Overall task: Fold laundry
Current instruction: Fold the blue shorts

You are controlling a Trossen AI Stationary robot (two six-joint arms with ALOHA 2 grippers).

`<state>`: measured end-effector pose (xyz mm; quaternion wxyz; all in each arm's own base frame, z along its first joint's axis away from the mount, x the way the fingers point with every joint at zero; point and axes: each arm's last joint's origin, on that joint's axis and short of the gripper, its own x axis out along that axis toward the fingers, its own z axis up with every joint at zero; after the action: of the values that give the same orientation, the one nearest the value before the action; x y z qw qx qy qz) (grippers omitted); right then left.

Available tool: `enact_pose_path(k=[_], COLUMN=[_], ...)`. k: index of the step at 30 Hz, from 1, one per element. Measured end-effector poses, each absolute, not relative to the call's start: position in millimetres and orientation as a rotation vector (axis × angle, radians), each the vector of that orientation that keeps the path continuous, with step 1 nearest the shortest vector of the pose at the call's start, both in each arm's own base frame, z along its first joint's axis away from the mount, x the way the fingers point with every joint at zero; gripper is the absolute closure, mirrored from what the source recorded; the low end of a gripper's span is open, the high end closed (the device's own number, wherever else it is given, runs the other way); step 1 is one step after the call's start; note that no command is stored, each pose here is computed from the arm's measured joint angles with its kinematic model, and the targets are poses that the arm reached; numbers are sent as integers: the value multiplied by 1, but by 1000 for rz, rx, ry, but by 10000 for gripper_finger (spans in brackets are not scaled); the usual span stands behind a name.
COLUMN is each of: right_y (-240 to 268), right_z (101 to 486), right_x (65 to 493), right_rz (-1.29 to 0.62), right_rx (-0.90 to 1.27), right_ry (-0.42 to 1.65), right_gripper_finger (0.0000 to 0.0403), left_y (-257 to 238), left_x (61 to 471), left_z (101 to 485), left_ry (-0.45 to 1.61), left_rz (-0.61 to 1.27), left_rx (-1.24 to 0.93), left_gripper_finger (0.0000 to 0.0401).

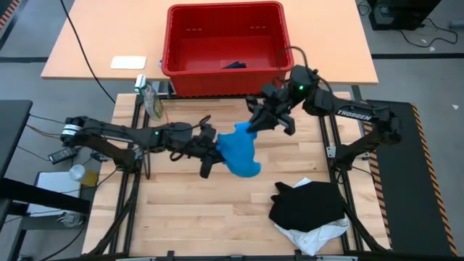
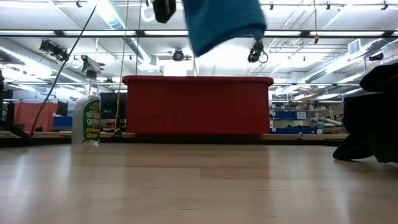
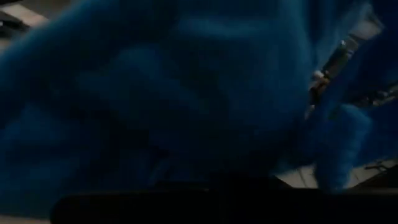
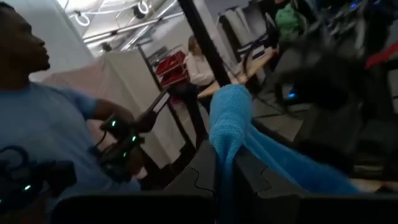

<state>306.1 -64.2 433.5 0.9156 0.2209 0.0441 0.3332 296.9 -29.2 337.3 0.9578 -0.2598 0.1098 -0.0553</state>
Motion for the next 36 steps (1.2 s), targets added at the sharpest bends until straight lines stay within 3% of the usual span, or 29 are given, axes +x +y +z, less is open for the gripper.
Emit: enact_pose_path(k=[11,20,26,29,32,36], right_y=[-58,-101,-125,-129,-126,-106], right_z=[402,362,352,357,352,327], right_x=[322,341,353,351,348,346], right_rz=[706,469,131,3,55,197], right_rx=[451,223,-201,-291,-237,-113], right_ry=[258,287,253,244,304,521], right_gripper_finger=[372,372,372,372,372,372], left_y=[-23,17,44,53,51,38], left_x=[263,235,223,217,216,222], left_z=[342,337,345,354,358,343], left_ry=[360,509,518,553,561,623], left_rz=[-47,182,359,445,494,416], left_rx=[-410,-176,99,217,283,246], left_gripper_finger=[393,394,394,394,394,394])
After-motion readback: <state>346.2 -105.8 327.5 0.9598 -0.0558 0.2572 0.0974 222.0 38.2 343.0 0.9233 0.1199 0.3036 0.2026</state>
